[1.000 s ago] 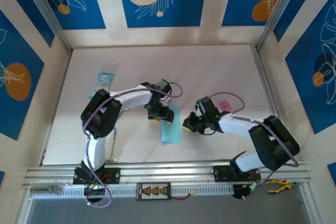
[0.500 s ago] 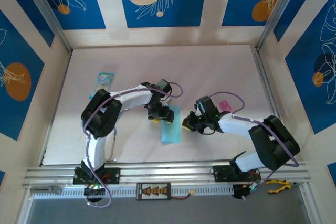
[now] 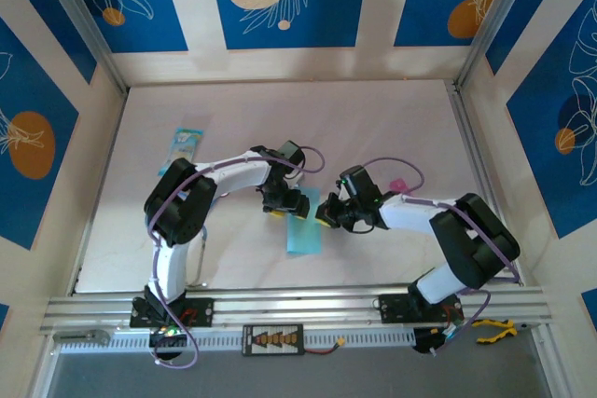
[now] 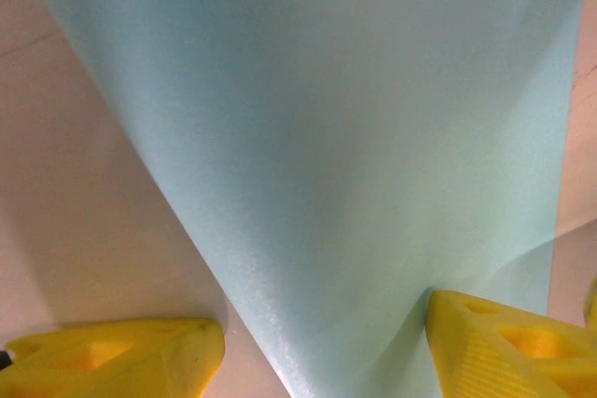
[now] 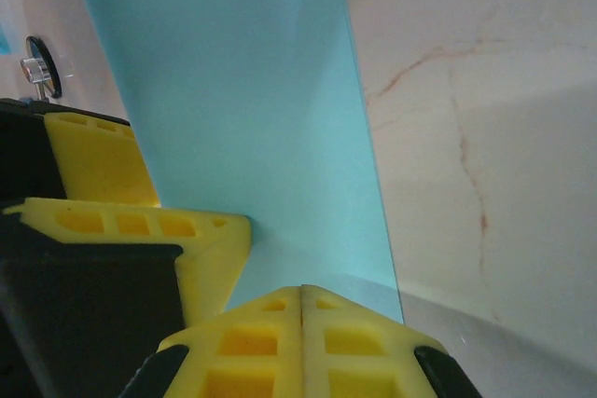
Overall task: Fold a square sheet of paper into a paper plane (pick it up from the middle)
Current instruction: Hold the square sheet of paper at the center of the table, then first fold the square sheet of paper in half at the center of the table.
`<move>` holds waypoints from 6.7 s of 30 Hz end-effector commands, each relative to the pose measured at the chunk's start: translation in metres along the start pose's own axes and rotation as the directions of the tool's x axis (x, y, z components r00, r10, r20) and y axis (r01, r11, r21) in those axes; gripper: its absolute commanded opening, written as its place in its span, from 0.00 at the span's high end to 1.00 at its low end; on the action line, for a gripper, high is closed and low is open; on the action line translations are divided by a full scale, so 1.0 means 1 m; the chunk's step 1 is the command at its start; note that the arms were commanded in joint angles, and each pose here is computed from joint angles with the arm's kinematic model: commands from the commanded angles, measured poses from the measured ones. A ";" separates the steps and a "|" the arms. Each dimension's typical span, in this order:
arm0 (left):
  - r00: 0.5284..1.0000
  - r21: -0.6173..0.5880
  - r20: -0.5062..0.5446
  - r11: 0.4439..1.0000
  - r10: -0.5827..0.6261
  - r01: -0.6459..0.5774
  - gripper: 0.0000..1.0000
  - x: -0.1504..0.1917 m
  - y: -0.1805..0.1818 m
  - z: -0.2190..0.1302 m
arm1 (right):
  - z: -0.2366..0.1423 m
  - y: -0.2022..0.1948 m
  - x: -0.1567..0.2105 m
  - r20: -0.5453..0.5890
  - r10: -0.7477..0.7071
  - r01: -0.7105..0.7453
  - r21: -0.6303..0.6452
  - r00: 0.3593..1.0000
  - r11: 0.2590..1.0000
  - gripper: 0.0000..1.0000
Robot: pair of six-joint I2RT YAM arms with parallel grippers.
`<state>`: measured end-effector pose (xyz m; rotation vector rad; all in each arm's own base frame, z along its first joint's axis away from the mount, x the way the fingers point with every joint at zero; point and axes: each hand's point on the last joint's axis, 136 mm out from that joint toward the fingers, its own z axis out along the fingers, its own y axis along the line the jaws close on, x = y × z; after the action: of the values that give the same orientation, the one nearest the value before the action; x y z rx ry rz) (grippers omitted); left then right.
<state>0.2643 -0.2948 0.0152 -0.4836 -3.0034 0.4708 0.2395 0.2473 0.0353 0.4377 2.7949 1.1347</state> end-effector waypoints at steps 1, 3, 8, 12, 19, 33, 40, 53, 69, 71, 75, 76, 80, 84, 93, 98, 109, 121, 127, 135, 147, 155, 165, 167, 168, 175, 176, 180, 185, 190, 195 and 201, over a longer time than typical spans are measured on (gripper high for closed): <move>0.999 -0.094 0.004 0.995 0.036 -0.035 0.31 -0.009 0.032 0.050 | 0.005 0.013 0.000 -0.023 -0.020 0.020 -0.031 1.000 0.999 1.00; 0.999 -0.093 0.003 0.995 0.037 -0.037 0.31 -0.009 0.031 0.050 | 0.008 0.015 0.000 -0.028 -0.024 0.023 -0.035 0.999 0.999 1.00; 0.999 -0.092 0.001 0.995 0.035 -0.035 0.32 -0.008 0.031 0.052 | 0.014 0.016 0.003 -0.045 -0.025 0.023 -0.040 0.999 0.999 1.00; 0.999 -0.095 -0.001 0.995 0.034 -0.034 0.32 -0.008 0.033 0.052 | 0.018 0.015 0.005 -0.060 -0.025 0.022 -0.047 0.998 0.999 1.00; 0.999 -0.089 0.000 0.996 0.032 -0.032 0.31 -0.008 0.032 0.052 | 0.027 -0.002 0.013 -0.089 -0.009 0.009 0.000 0.996 1.000 1.00; 0.987 -0.027 0.158 1.000 -0.007 0.012 0.28 -0.028 0.011 0.002 | 0.018 -0.052 0.016 -0.129 -0.046 0.072 0.205 0.991 0.976 1.00; 0.941 0.108 0.327 0.993 -0.083 0.050 0.23 -0.039 -0.001 -0.059 | 0.011 -0.048 0.001 -0.188 -0.135 0.172 0.196 0.973 0.965 1.00; 0.949 0.477 0.275 0.879 -0.154 0.005 0.84 -0.032 -0.052 -0.059 | 0.007 -0.053 -0.012 -0.182 -0.120 0.160 0.223 0.976 0.962 1.00; 0.968 0.467 0.201 0.883 -0.149 0.039 0.82 -0.018 -0.047 -0.021 | 0.007 -0.061 -0.011 -0.178 -0.099 0.142 0.251 0.979 0.957 1.00; 0.968 0.472 0.199 0.881 -0.152 0.041 0.82 -0.018 -0.047 -0.019 | 0.007 -0.061 -0.010 -0.180 -0.098 0.142 0.252 0.979 0.957 1.00; 0.964 0.482 0.217 0.876 -0.153 0.030 0.81 -0.020 -0.052 -0.025 | 0.007 -0.064 -0.008 -0.183 -0.094 0.140 0.258 0.979 0.956 1.00; 0.961 0.485 0.228 0.874 -0.154 0.025 0.81 -0.021 -0.053 -0.028 | 0.006 -0.063 -0.009 -0.180 -0.093 0.138 0.257 0.979 0.956 1.00; 0.965 0.485 0.217 0.874 -0.149 0.026 0.80 -0.022 -0.055 -0.025 | 0.006 -0.064 -0.009 -0.178 -0.088 0.133 0.258 0.980 0.957 1.00; 0.970 0.474 0.192 0.880 -0.147 0.039 0.80 -0.018 -0.053 -0.014 | 0.006 -0.065 -0.008 -0.176 -0.084 0.128 0.259 0.981 0.957 1.00; 0.978 0.383 0.140 0.919 -0.157 0.093 0.95 0.003 -0.025 0.019 | 0.006 -0.069 -0.006 -0.176 -0.074 0.119 0.264 0.982 0.957 1.00; 0.979 0.343 0.112 0.931 -0.172 0.125 1.00 0.014 -0.011 0.032 | 0.006 -0.071 -0.004 -0.174 -0.066 0.112 0.267 0.982 0.957 1.00; 0.973 0.364 0.178 0.928 -0.149 0.076 1.00 0.002 -0.029 -0.011 | 0.006 -0.074 -0.003 -0.169 -0.054 0.099 0.273 0.984 0.957 1.00; 0.973 0.427 0.113 0.894 -0.199 0.133 1.00 0.014 -0.064 -0.003 | 0.006 -0.074 -0.003 -0.161 -0.045 0.088 0.271 0.986 0.959 1.00; 0.971 0.386 0.076 0.905 -0.226 0.180 1.00 0.034 -0.043 0.023 | 0.006 -0.074 -0.002 -0.164 -0.046 0.090 0.272 0.985 0.958 1.00; 0.974 0.336 0.083 0.926 -0.209 0.170 1.00 0.054 -0.025 0.028 | 0.006 -0.076 -0.003 -0.157 -0.040 0.083 0.278 0.987 0.957 1.00; 0.972 0.494 0.135 0.863 -0.195 0.105 0.99 0.033 -0.077 -0.010 | 0.006 -0.077 -0.003 -0.153 -0.035 0.077 0.280 0.988 0.957 1.00; 0.978 0.443 0.049 0.882 -0.203 0.161 0.99 0.060 -0.060 0.025 | 0.005 -0.078 -0.002 -0.153 -0.032 0.074 0.283 0.988 0.956 1.00; 0.981 0.397 0.012 0.902 -0.192 0.171 0.99 0.098 -0.037 0.036 | 0.005 -0.080 -0.002 -0.152 -0.028 0.071 0.285 0.988 0.956 1.00; 0.984 0.404 0.017 0.901 -0.179 0.157 0.98 0.101 -0.038 0.033 | 0.005 -0.081 -0.002 -0.151 -0.026 0.069 0.285 0.988 0.956 1.00; 0.985 0.405 0.020 0.902 -0.173 0.150 0.98 0.102 -0.039 0.031 | 0.005 -0.080 -0.003 -0.150 -0.027 0.069 0.285 0.988 0.956 1.00; 0.995 0.384 0.024 0.920 -0.097 0.080 0.98 0.110 -0.045 0.025 | 0.005 -0.080 -0.002 -0.153 -0.025 0.067 0.282 0.988 0.957 1.00; 0.996 0.375 0.025 0.925 -0.083 0.068 0.97 0.110 -0.047 0.024 | 0.005 -0.081 -0.002 -0.153 -0.023 0.067 0.284 0.988 0.956 1.00; 0.999 0.328 0.031 0.944 -0.032 0.020 0.97 0.113 -0.050 0.022 | 0.005 -0.081 -0.002 -0.154 -0.023 0.066 0.285 0.988 0.956 1.00; 0.999 0.308 0.047 0.951 -0.016 0.000 0.97 0.114 -0.052 0.017 | 0.005 -0.081 -0.001 -0.153 -0.024 0.067 0.283 0.988 0.957 1.00; 0.979 0.321 0.201 0.944 0.014 -0.079 0.95 0.088 -0.066 -0.025 | 0.005 -0.081 -0.001 -0.158 -0.028 0.072 0.279 0.987 0.958 1.00; 0.968 0.374 0.248 0.925 -0.034 -0.063 0.94 0.049 -0.067 -0.041 | 0.005 -0.081 0.000 -0.162 -0.027 0.071 0.278 0.986 0.958 1.00; 0.967 0.380 0.230 0.925 -0.107 0.012 0.95 0.017 -0.051 -0.025 | 0.006 -0.079 0.001 -0.168 -0.026 0.072 0.270 0.985 0.960 1.00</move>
<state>0.2305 -0.3299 0.0667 -0.3305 -3.0392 1.1792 0.2531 0.2305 0.0123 0.1715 2.9308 1.0269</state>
